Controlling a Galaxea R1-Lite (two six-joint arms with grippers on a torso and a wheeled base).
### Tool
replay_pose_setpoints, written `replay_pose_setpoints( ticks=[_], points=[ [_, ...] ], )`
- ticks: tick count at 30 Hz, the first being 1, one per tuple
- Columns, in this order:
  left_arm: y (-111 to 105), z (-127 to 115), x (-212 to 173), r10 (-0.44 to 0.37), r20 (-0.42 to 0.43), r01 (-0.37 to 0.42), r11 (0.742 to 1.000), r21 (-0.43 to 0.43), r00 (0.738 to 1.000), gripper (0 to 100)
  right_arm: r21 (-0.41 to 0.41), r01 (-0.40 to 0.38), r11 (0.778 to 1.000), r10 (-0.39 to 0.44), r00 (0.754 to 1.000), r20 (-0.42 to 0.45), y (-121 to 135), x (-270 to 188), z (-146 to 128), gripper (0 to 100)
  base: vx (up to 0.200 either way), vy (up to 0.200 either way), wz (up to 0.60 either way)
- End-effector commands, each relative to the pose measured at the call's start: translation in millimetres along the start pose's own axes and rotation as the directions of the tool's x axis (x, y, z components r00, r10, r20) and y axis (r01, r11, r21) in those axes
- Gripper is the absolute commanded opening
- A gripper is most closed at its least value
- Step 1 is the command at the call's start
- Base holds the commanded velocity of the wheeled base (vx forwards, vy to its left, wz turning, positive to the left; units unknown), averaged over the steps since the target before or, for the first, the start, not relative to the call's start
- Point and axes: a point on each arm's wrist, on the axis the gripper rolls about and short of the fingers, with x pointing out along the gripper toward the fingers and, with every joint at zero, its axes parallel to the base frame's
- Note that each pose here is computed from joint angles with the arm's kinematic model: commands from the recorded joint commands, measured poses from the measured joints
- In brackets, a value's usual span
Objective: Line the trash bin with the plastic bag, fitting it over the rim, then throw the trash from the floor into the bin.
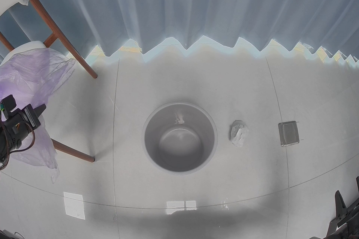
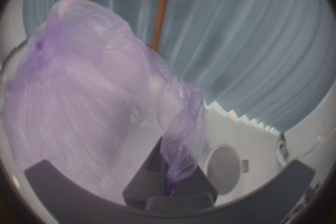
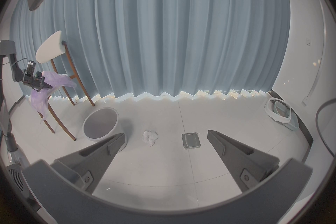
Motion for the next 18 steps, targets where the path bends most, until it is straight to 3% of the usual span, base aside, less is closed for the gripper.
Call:
replay_pose_setpoints(
  ticks=[1, 7, 14, 18],
  points=[
    [1, 3, -27, -0.074, 0.036, 0.079, 0.984, -0.157, 0.997, 0, -0.001, 0.000, 1.000, 0.000, 1.000, 0.001, 0, 0, -5, 100, 0.000, 0.000, 0.00],
    [-5, 10, -33, -0.138, 0.116, 0.167, 0.939, -0.300, 0.984, 0, 0.000, 0.000, 1.000, 0.000, 1.000, 0.001, 0, 0, -5, 100, 0.000, 0.000, 0.00],
    [-10, 16, -34, -0.181, 0.176, 0.232, 0.914, -0.332, 0.968, 0, -0.001, 0.000, 1.000, 0.000, 1.000, 0.001, 0, 0, -5, 100, 0.000, 0.000, 0.00],
    [-20, 14, -33, -0.248, 0.184, 0.300, 0.881, -0.365, 0.951, 0, -0.001, 0.000, 1.000, 0.000, 1.000, 0.001, 0, 0, -5, 100, 0.000, 0.000, 0.00]
  ],
)
